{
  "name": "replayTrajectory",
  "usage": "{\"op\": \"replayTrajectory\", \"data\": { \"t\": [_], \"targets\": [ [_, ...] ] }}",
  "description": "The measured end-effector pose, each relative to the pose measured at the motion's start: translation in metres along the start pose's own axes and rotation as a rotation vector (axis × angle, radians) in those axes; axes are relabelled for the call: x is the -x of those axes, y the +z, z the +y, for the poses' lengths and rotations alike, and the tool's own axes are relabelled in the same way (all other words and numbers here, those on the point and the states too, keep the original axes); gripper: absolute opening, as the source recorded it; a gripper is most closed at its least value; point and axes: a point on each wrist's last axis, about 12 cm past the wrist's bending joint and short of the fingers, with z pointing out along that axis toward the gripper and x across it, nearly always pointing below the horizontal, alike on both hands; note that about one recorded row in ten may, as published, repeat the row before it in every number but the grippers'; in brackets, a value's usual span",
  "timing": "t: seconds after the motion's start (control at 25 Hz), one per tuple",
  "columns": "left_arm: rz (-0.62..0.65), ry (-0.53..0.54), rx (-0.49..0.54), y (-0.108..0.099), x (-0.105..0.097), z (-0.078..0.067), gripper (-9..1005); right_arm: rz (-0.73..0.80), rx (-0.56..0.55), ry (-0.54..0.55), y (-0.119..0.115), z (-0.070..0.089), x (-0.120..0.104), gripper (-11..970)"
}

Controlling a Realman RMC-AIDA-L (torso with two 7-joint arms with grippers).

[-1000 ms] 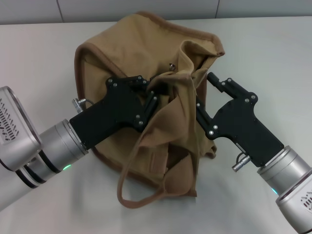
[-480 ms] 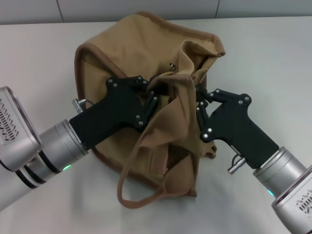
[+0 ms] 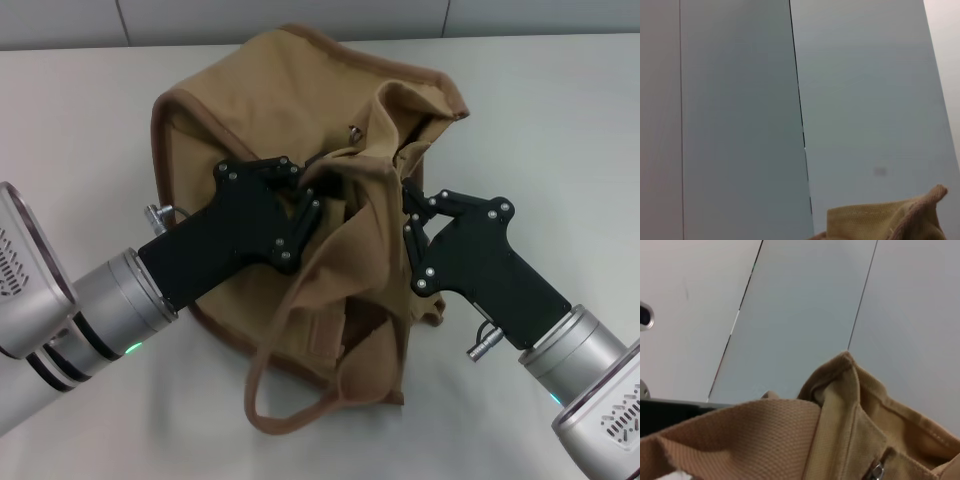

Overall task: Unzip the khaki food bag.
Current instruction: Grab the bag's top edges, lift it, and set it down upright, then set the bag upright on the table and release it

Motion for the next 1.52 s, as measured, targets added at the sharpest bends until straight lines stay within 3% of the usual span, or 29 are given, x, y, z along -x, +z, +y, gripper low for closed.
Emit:
{"op": "replayTrajectory", "data": {
  "t": [0.28, 0.36, 0.4, 0.48, 0.52, 0.56, 0.6, 0.84, 1.16, 1.32, 1.52],
  "targets": [
    [-0.033, 0.000, 0.023, -0.004, 0.003, 0.000, 58, 0.004, -0.002, 0.001, -0.001, 0.000, -0.001, -1],
    [-0.048, -0.005, 0.072, -0.007, 0.004, 0.003, 58, 0.011, -0.007, 0.003, -0.003, -0.001, -0.002, -1],
    [-0.068, -0.016, 0.162, -0.013, 0.004, 0.007, 58, 0.015, -0.012, 0.002, -0.004, -0.001, -0.002, -1],
    [-0.076, -0.023, 0.200, -0.016, 0.004, 0.008, 58, 0.018, -0.017, 0.002, -0.006, -0.001, -0.003, -1],
    [-0.097, -0.037, 0.281, -0.023, 0.004, 0.010, 58, 0.027, -0.024, -0.002, -0.008, -0.002, -0.004, -1],
    [-0.097, -0.037, 0.281, -0.023, 0.004, 0.010, 58, 0.027, -0.024, -0.002, -0.008, -0.002, -0.004, -1],
    [-0.118, -0.048, 0.359, -0.030, 0.005, 0.012, 58, 0.031, -0.027, -0.003, -0.010, -0.003, -0.005, -1],
    [-0.152, -0.066, 0.495, -0.043, 0.005, 0.016, 58, 0.050, -0.053, -0.014, -0.023, -0.006, -0.008, -2],
    [-0.155, -0.067, 0.509, -0.044, 0.005, 0.017, 58, 0.067, -0.071, -0.005, -0.031, -0.011, -0.011, -2],
    [-0.148, -0.069, 0.515, -0.045, 0.004, 0.017, 58, 0.071, -0.151, 0.004, -0.032, -0.021, -0.011, -1],
    [-0.152, -0.076, 0.551, -0.050, 0.004, 0.016, 58, 0.085, -0.170, 0.010, -0.035, -0.040, -0.016, 160]
  ]
}}
